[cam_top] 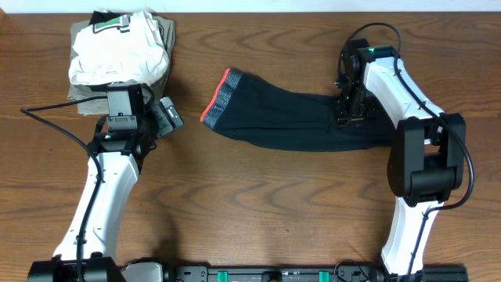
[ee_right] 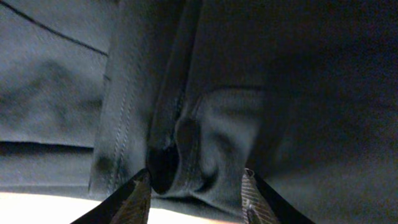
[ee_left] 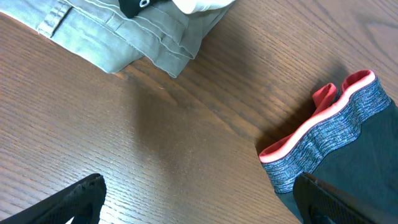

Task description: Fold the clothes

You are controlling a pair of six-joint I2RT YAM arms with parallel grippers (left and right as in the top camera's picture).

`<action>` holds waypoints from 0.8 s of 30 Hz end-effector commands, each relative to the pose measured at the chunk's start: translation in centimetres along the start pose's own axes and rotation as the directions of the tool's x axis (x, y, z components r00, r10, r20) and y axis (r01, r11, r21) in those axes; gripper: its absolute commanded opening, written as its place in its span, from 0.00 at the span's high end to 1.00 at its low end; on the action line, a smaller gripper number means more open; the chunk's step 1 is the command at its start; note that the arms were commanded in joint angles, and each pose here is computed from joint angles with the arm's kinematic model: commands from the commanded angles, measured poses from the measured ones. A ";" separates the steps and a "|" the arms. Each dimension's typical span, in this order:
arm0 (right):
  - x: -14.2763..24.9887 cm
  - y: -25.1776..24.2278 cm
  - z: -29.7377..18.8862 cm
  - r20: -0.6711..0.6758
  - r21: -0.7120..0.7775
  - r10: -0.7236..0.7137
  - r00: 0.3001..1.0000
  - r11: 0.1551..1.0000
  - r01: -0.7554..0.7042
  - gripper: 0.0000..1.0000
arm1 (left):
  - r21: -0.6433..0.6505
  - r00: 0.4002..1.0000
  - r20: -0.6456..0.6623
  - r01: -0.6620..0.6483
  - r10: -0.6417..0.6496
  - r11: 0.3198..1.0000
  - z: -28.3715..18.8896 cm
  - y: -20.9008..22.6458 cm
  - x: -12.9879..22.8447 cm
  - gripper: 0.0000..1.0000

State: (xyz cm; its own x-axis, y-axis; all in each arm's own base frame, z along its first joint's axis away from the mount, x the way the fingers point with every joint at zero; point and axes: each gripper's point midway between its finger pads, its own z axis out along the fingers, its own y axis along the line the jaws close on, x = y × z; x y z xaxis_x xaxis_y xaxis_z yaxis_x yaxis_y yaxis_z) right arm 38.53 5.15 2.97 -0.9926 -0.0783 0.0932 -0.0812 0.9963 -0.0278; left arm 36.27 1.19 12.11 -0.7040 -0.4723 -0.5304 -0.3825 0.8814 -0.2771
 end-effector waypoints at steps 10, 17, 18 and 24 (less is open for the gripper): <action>-0.2 2.6 0.4 0.016 0.002 -0.112 0.994 0.994 0.112 0.82 | -0.006 1.000 -0.003 -0.002 0.002 1.000 0.0 0.3 0.2 0.02; -0.1 3.5 0.4 0.016 0.004 -0.124 0.992 0.992 0.124 0.96 | -0.006 1.000 -0.003 -0.002 0.002 1.000 0.0 0.3 0.2 0.02; 0.0 3.5 0.4 0.015 0.004 -0.119 0.993 0.993 0.119 0.99 | -0.006 1.000 -0.002 -0.002 0.002 1.000 0.0 0.3 0.1 0.02; 0.1 3.3 0.4 0.008 0.012 -0.098 0.995 0.995 0.098 0.99 | -0.006 1.000 -0.003 -0.002 0.002 1.000 0.0 0.3 0.1 0.02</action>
State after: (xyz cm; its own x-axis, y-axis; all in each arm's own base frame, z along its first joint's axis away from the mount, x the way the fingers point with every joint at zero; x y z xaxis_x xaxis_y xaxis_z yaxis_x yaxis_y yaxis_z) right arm 38.49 8.42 2.79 -0.9788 -0.1920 0.0714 -0.1939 0.9808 -0.0210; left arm 36.27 1.18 12.11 -0.7042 -0.4720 -0.5304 -0.3820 0.8816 -0.2772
